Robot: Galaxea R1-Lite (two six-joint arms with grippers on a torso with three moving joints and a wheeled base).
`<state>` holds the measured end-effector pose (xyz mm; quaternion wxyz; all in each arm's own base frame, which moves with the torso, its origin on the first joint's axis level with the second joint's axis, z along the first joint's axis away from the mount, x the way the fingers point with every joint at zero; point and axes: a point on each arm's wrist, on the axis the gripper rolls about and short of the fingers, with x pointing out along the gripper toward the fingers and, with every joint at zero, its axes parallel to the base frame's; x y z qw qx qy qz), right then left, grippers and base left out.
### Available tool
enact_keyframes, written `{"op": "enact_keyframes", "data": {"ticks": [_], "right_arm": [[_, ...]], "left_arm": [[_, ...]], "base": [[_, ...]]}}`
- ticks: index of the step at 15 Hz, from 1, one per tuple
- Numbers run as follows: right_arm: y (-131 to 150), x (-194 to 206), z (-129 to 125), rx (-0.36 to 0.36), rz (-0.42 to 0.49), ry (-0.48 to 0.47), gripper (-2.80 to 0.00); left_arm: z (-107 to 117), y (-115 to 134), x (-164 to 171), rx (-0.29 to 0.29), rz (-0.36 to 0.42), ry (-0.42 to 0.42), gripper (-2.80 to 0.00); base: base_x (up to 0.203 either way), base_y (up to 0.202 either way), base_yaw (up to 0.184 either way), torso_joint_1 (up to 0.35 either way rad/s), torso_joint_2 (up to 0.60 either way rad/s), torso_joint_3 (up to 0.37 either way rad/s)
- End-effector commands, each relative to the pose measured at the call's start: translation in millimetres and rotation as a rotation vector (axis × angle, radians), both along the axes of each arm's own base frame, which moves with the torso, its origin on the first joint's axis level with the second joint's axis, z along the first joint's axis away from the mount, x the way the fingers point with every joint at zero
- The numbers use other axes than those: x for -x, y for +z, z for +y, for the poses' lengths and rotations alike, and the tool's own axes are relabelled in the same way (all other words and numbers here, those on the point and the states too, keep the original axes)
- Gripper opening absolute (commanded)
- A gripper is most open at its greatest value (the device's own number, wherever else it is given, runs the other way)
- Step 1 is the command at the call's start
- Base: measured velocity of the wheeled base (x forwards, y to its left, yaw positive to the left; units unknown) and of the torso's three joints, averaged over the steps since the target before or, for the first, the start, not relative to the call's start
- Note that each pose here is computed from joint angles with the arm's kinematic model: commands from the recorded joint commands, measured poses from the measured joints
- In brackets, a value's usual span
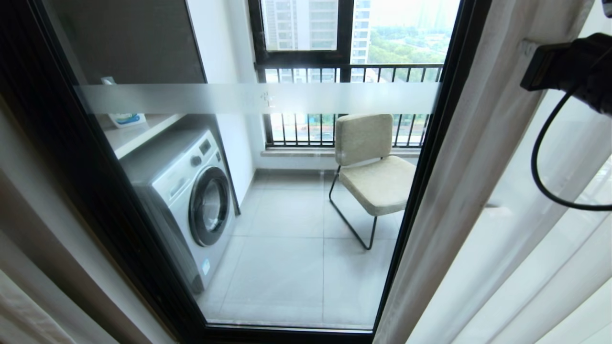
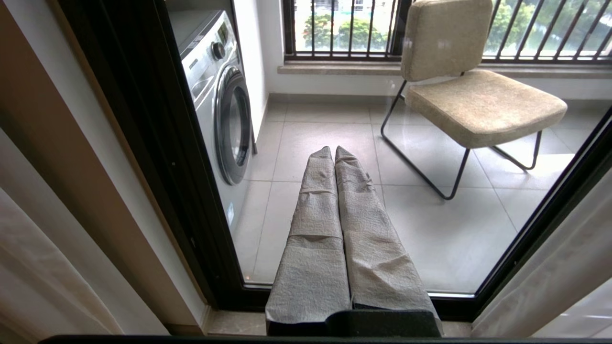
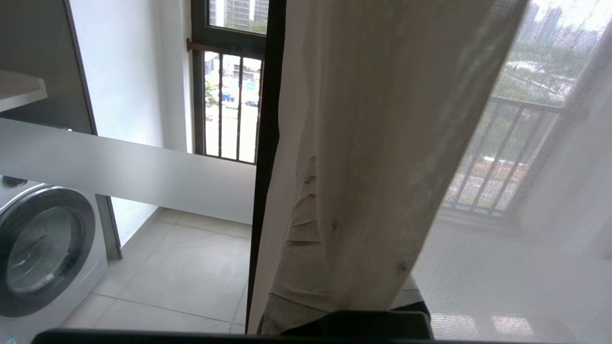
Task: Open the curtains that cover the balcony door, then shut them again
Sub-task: Pull the inner curtains open on both sides
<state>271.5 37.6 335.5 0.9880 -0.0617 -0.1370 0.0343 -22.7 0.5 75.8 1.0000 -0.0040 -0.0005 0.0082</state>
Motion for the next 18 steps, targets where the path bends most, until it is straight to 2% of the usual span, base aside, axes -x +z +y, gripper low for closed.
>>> {"op": "enact_keyframes", "data": {"ticks": [1,9,18], "right_arm": [[5.7,6.3,-5.4,-0.006,-0.022,-0.03,-2.8],[5.5,34.6,-48.0,-0.014,-0.016,-0.219,-2.8],[11.0,50.2,-50.9,-0.006,-0.009,-0.276,-2.8]], "left_arm": [[0.0,0.0,0.0,0.0,-0.001,0.0,-2.8],[0.0,0.0,0.0,0.0,-0.001,0.0,-2.8],[0.0,0.0,0.0,0.001,-0.001,0.0,-2.8]], "base": [[0.0,0.0,0.0,0.0,0.0,0.0],[0.0,0.0,0.0,0.0,0.0,0.0],[0.0,0.0,0.0,0.0,0.0,0.0]]}}
